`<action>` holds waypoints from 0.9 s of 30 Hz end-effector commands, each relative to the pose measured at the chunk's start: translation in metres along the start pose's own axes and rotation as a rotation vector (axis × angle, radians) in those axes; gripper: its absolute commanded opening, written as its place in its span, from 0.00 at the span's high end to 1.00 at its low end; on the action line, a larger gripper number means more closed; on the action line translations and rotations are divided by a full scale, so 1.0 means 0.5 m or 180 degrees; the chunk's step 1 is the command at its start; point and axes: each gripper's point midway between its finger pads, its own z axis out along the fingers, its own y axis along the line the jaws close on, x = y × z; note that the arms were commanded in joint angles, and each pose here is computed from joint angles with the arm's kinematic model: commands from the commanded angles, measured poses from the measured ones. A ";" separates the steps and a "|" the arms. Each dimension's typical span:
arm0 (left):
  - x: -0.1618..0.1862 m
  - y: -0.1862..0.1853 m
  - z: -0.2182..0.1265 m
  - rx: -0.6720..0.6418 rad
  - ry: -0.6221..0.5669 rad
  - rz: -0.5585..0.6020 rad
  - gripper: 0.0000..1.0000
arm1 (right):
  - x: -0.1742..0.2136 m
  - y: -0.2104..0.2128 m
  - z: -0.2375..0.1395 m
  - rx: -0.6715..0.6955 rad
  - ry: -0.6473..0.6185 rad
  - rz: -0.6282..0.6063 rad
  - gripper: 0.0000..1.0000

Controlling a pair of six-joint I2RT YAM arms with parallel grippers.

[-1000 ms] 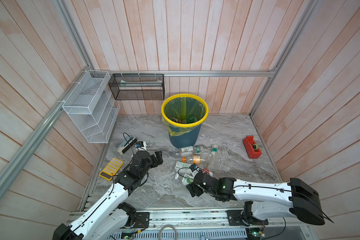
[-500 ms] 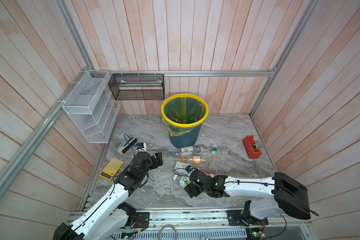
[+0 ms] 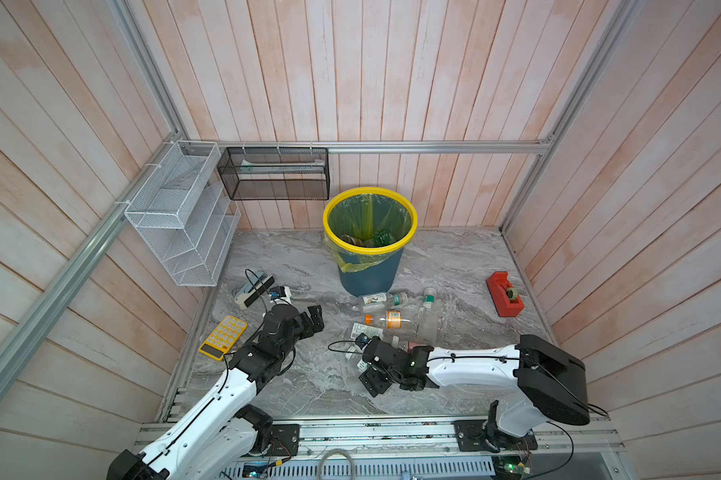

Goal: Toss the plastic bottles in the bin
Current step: 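Grasp the green lime-labelled bottle with the right gripper and lift, then carry the lime bottle over the bin and open the right gripper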

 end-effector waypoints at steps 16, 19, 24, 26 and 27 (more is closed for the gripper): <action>0.011 0.045 -0.013 -0.0148 -0.0029 -0.0023 0.00 | -0.129 0.010 -0.183 -0.0227 -0.1243 -0.0062 0.53; 0.005 0.048 -0.019 -0.0159 -0.0106 -0.0033 0.00 | -0.172 -0.015 -0.295 -0.0127 -0.1944 0.0022 0.55; -0.007 0.043 -0.026 -0.0115 -0.0194 0.0002 0.00 | -0.219 -0.104 -0.502 0.0262 -0.3167 0.0353 0.57; -0.007 0.039 -0.025 -0.0083 -0.0186 0.0027 0.00 | -0.229 -0.132 -0.576 0.0438 -0.3577 0.0383 0.57; -0.006 0.036 -0.025 -0.0061 -0.0177 0.0039 0.00 | -0.238 -0.142 -0.612 0.0515 -0.3764 0.0370 0.55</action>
